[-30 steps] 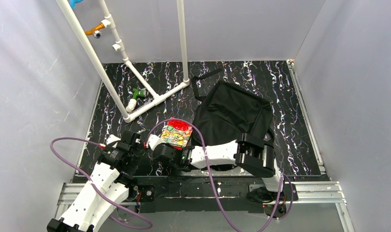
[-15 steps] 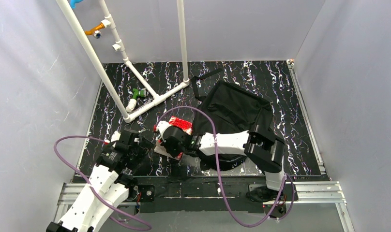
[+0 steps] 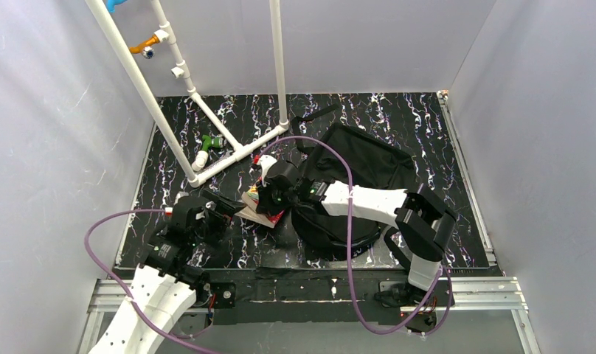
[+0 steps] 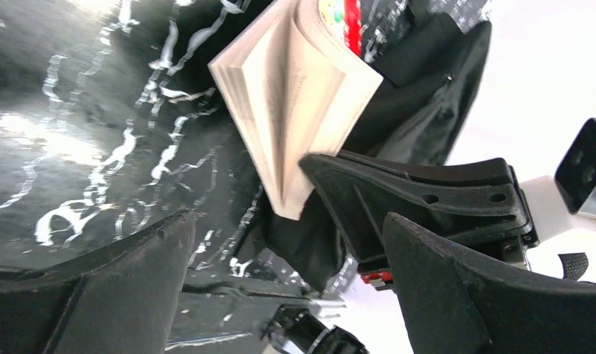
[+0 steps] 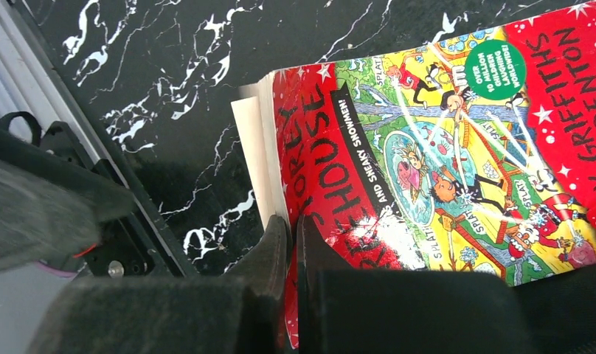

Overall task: Pack the student bag
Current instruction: Pick up the book from the center of the board.

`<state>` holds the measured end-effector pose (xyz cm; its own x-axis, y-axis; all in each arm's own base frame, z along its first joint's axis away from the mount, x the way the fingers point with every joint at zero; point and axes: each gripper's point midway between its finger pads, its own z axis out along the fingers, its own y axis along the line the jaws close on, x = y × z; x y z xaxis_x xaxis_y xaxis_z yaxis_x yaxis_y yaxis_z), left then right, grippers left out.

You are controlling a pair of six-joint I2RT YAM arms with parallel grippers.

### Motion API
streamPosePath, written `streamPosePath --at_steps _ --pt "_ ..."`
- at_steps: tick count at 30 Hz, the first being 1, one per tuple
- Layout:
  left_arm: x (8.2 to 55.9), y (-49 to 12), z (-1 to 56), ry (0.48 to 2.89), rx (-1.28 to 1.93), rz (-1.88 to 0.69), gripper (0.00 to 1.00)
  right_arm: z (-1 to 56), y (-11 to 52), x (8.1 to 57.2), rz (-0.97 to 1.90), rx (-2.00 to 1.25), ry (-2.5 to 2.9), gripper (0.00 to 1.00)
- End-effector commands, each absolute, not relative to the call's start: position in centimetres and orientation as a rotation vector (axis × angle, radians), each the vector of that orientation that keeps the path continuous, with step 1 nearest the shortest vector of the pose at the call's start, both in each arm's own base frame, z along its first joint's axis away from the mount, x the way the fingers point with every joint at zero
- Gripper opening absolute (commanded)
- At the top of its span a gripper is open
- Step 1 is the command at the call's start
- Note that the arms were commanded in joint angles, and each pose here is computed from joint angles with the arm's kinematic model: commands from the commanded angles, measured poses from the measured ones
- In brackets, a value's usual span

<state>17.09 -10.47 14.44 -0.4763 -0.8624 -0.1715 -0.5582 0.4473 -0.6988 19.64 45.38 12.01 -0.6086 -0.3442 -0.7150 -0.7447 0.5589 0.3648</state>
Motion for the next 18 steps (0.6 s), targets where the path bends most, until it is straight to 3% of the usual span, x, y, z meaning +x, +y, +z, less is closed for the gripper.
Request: streamPosePath --at_steps 1,5,18 --pt "19.0 -14.1 15.7 2.12 -1.212 -1.091 0.98 17.0 47.2 18.8 1.094 -0.825 2.136 0.01" --pt "20.0 -15.1 14.8 2.114 -1.268 -1.15 0.98 17.3 47.3 18.7 1.12 -0.815 2.143 0.01" --pt "22.1 -14.4 11.2 2.171 -1.333 -0.957 0.98 18.4 47.7 18.6 1.178 -0.793 2.108 0.01"
